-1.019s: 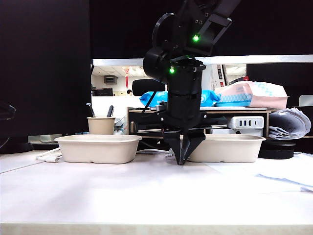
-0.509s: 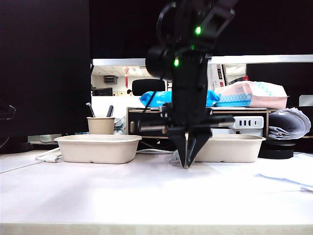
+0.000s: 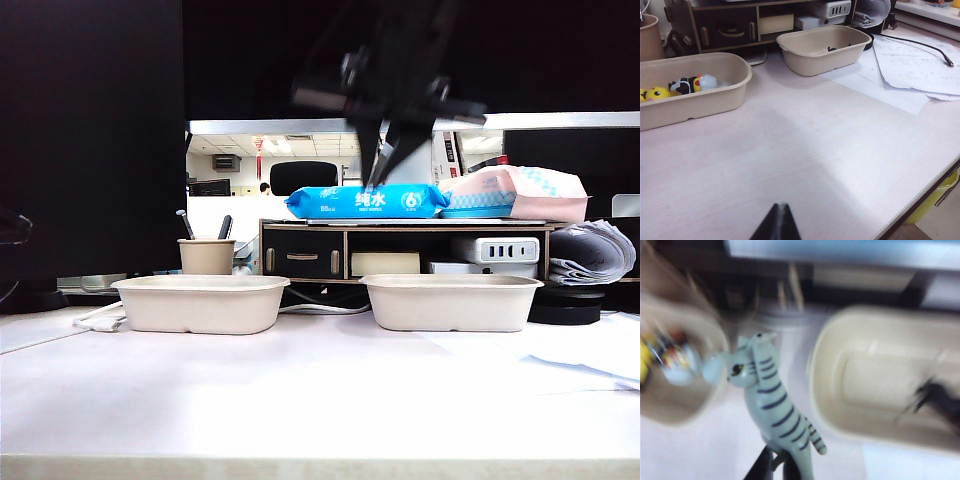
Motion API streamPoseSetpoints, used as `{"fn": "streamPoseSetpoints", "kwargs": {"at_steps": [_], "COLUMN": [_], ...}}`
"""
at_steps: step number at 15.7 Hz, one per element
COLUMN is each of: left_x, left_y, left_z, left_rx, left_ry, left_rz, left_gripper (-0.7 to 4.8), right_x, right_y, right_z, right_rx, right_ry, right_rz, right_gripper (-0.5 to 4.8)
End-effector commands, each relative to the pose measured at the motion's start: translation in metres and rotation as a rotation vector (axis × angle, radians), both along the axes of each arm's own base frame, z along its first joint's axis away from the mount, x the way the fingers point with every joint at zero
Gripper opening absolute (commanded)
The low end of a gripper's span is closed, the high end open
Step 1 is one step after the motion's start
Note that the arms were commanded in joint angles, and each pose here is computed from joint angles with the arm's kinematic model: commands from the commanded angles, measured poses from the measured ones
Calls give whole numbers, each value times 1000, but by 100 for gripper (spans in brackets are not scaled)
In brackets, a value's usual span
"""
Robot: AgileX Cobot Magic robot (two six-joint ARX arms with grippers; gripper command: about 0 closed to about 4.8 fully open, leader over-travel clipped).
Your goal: Put the dolls with similar sizes into the same paper box, while dolls with different sizes go into separate paper boxes.
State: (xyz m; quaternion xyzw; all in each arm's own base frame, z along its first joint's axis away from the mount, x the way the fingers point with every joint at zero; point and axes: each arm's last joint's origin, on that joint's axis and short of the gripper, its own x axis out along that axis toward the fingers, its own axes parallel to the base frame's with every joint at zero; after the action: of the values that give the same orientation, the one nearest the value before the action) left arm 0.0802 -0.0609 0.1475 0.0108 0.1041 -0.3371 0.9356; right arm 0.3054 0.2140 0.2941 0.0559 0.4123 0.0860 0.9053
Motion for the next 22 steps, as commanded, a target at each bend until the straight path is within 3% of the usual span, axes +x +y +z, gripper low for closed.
{"fn": "streamPoseSetpoints", "kwargs": {"at_steps": [1,8,18,22], "left_x": [0,0,0,2], "left_y": [0,0,0,7], "left_z": [1,1,1,5], "left_rx": [-2,-3,-6,-30], "left_ry": [-7,-8,-13,-50], "left_rz": [-3,-3,0,70], "left_gripper": [-5,-5,-5,-5], "right_x": [1,15,24,29], "right_y": [-8,-30,-36,-36], "right_z": [8,9,3,-5], "right_rx": [6,55,47,19], "right_ry": [-23,-3,-6,7], "right_rz": [-20,-51,-67,-54], "right_gripper": [-6,-6,-6,-4]}}
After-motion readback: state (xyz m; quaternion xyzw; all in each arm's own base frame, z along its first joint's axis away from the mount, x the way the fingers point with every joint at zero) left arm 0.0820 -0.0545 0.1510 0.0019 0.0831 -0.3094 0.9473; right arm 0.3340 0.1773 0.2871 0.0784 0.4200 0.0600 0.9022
